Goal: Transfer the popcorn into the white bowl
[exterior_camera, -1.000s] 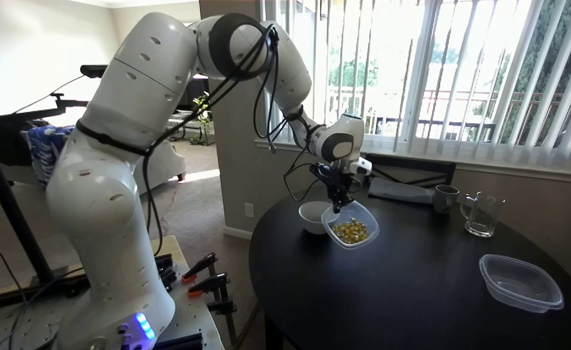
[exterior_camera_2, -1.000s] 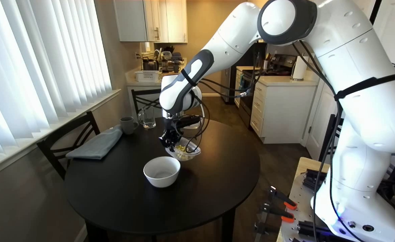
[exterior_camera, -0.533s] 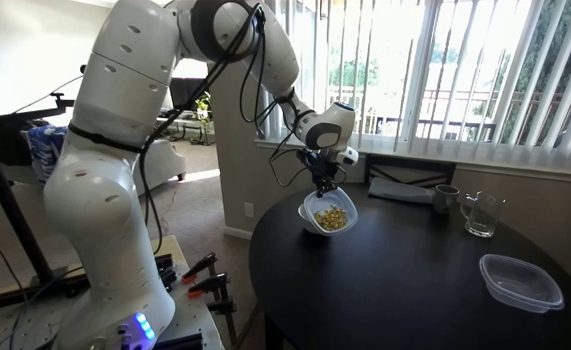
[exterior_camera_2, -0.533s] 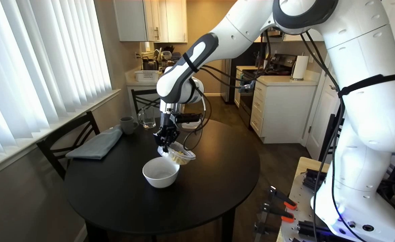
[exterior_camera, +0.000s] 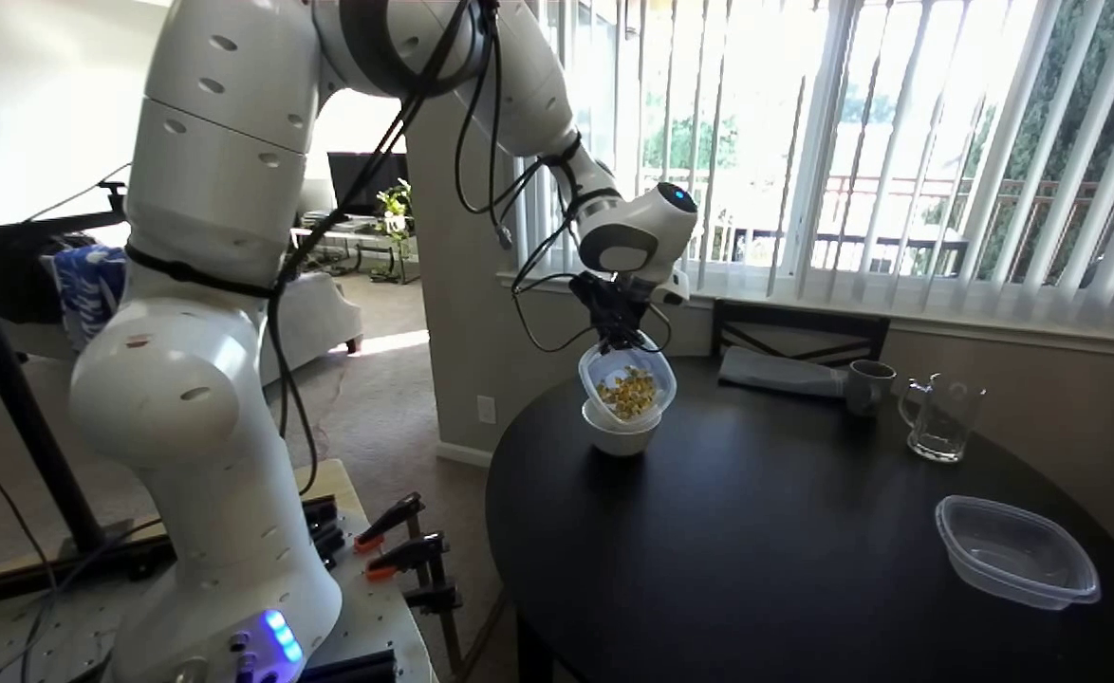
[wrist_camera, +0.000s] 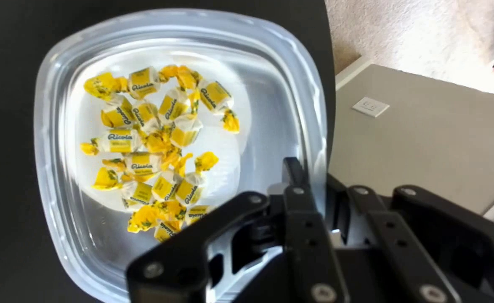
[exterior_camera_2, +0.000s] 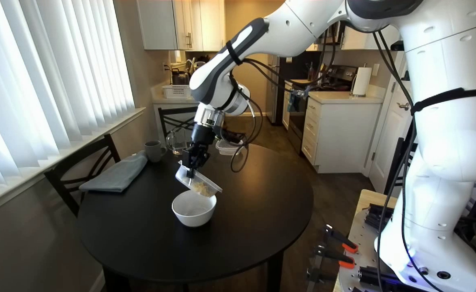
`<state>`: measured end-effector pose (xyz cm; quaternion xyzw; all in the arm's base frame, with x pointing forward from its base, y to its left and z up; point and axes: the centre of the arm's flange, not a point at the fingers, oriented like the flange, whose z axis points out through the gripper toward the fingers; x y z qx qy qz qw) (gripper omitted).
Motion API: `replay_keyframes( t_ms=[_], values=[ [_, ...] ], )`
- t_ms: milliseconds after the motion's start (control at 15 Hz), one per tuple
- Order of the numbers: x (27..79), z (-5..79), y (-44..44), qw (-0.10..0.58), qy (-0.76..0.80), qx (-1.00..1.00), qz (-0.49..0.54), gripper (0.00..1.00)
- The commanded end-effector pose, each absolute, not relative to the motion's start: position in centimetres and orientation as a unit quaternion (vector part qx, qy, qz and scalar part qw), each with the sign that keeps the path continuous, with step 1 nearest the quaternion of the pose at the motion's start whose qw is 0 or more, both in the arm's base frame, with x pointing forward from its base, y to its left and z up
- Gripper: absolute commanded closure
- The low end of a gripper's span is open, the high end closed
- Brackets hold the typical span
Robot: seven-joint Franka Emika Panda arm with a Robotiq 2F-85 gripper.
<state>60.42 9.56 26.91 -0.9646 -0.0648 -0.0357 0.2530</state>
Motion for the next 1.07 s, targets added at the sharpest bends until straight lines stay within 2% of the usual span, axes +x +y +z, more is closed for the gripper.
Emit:
replay_keyframes(
  t_ms=[0, 667, 1000],
  values=[
    [59.9, 27.5, 9.9, 0.294, -0.109, -0.949, -0.033, 0.96],
    [59.3, 27.9, 12.5, 0.407, -0.204, -0.889, -0.055, 0.96],
    [60.0, 28.5, 9.6, 0.494, -0.187, -0.843, -0.097, 0.96]
  ],
)
